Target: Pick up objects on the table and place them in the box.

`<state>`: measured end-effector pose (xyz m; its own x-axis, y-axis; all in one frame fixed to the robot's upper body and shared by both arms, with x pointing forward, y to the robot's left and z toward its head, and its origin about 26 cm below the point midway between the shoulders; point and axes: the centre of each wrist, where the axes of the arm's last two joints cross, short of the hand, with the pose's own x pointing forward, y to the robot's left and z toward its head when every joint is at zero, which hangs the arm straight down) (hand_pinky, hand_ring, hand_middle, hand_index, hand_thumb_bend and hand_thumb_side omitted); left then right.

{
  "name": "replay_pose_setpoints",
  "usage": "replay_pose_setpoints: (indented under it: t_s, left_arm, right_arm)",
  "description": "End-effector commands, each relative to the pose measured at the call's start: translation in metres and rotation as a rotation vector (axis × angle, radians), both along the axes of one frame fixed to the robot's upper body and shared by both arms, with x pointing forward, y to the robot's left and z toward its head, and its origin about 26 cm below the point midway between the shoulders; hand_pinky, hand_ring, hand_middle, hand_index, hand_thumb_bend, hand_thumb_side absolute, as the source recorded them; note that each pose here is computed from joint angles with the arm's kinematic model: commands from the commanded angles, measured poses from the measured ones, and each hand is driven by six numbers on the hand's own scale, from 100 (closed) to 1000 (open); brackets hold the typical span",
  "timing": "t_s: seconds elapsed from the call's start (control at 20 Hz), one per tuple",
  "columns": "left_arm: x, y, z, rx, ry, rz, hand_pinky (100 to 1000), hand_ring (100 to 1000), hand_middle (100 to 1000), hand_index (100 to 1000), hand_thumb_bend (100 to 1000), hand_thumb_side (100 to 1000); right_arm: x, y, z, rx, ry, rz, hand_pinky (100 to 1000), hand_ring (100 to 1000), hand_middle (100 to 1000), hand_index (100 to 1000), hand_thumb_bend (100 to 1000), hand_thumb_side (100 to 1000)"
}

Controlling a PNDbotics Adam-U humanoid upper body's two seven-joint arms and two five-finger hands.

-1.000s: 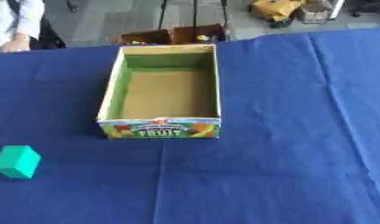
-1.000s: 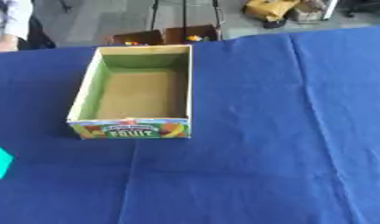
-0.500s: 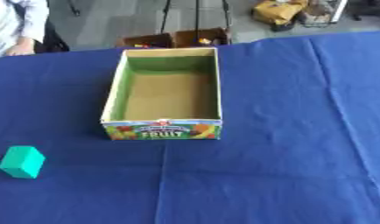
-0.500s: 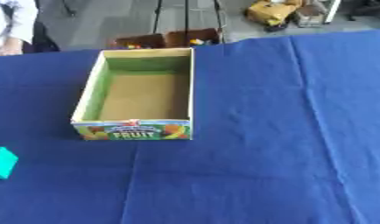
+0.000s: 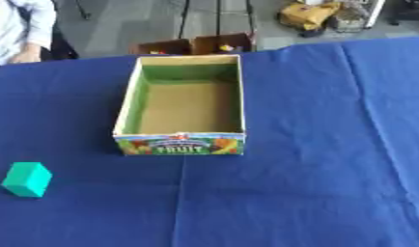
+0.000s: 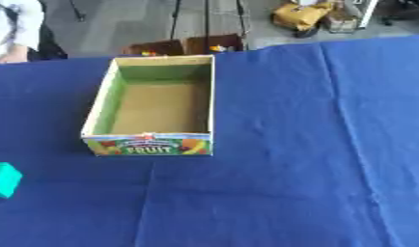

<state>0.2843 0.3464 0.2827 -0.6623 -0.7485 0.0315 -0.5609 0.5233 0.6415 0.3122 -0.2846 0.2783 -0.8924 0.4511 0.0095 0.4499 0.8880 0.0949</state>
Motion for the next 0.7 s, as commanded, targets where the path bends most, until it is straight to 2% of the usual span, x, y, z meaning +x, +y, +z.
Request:
replay_pose_setpoints:
  t_s: [0.05, 0.25, 0.5, 0.55, 0.7]
  left_arm:
    - [-0.003, 0.009, 0.017, 0.106, 0.012, 0.091, 768, 809, 861, 1000, 153, 913]
    - [0.003, 0.021, 0.025, 0.206, 0.08, 0.16, 782, 827, 871, 1000, 190, 915]
    - [0.013, 0.038, 0.037, 0.399, 0.233, 0.237, 834, 882, 905, 1000, 232, 949]
    - [0.015, 0.041, 0.039, 0.445, 0.263, 0.251, 845, 898, 912, 1000, 254, 959]
    - [0.02, 0.047, 0.051, 0.597, 0.327, 0.316, 875, 936, 926, 1000, 425, 995]
  right_arm:
    - [-0.005, 0.0, 0.01, -0.034, -0.036, 0.001, 646, 662, 518, 687, 100, 881]
    - [-0.005, 0.0, 0.011, -0.041, -0.035, 0.002, 646, 662, 518, 687, 100, 887]
    - [-0.005, 0.0, 0.01, -0.049, -0.031, 0.003, 646, 662, 517, 687, 100, 891]
    - [-0.005, 0.0, 0.01, -0.05, -0.03, 0.004, 645, 662, 517, 687, 100, 892]
    - [-0.005, 0.0, 0.009, -0.054, -0.029, 0.006, 645, 662, 517, 686, 100, 894]
